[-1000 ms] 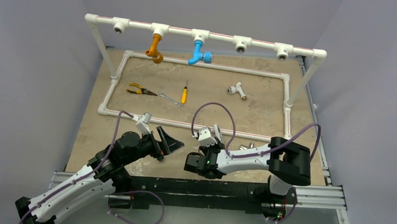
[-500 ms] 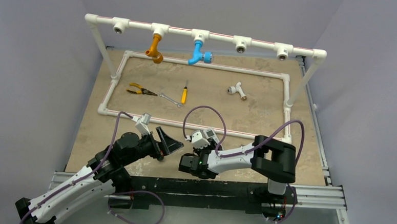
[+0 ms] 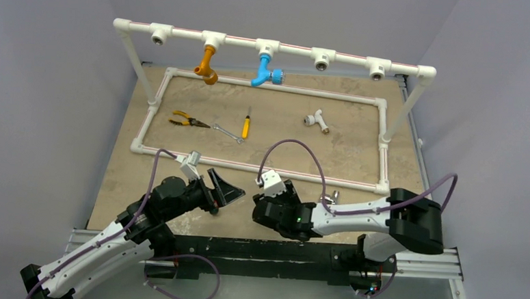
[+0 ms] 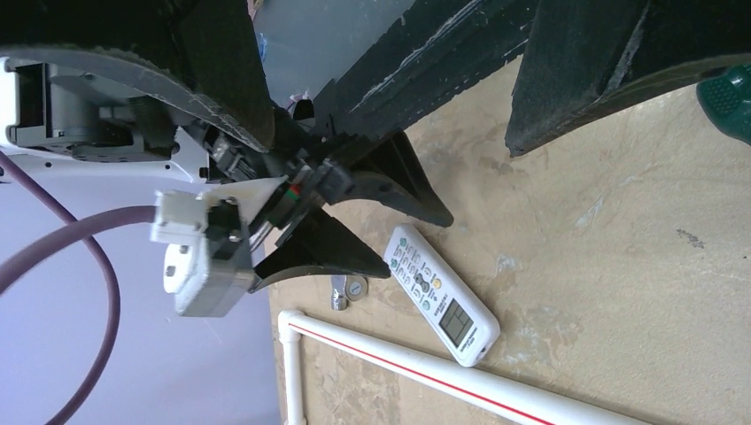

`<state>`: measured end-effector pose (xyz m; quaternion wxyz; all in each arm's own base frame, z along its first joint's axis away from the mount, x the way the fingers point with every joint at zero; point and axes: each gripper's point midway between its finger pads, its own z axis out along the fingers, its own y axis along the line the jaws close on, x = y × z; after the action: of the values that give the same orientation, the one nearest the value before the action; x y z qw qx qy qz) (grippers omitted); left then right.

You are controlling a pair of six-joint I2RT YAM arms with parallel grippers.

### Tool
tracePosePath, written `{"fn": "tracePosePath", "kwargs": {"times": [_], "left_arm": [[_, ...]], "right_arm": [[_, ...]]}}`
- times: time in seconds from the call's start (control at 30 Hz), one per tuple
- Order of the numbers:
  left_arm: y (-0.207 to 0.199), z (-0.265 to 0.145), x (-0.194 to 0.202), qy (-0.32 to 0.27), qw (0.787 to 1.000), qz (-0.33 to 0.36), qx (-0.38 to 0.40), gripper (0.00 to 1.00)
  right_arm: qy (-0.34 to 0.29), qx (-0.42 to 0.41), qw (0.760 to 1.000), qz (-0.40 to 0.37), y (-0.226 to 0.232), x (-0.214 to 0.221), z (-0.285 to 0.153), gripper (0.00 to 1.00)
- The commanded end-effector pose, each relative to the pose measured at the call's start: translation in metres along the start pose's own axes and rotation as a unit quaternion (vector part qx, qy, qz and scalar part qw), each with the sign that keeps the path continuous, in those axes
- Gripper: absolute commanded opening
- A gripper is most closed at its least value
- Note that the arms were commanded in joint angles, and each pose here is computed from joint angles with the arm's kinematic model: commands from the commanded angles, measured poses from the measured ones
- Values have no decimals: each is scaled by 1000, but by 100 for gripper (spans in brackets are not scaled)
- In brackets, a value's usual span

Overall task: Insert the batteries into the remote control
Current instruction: Place the remote control at the center of the board, then reset both arms

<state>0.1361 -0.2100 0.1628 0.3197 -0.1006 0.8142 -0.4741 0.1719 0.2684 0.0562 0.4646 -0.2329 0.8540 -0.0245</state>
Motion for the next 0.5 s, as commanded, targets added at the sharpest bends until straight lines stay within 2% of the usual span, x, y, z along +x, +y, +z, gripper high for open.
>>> {"fn": "tracePosePath", "kwargs": {"times": [0.0, 0.07, 0.13, 0.27, 0.4, 0.47], "left_arm": [[-4, -1, -4, -11, 1000, -2, 6, 100], [-3, -1, -4, -9, 1000, 0, 4, 100], [-3, -1, -4, -8, 1000, 4, 0, 100], [1, -3, -8, -13, 1000, 17, -16, 100], [5, -4, -9, -16, 999, 25, -26, 100], [5, -3, -9, -16, 999, 27, -28, 100]], "right_arm": [[-47, -109, 991, 70, 21, -38, -10, 70], [-46, -170, 977, 118, 22, -45, -9, 70], [-73, -217, 956, 183, 12, -60, -14, 71], [-105, -224, 924, 293, -22, -63, -13, 72], [-110, -283, 862, 406, -45, -50, -10, 74], [-104, -282, 860, 413, -52, -38, -9, 78]]}}
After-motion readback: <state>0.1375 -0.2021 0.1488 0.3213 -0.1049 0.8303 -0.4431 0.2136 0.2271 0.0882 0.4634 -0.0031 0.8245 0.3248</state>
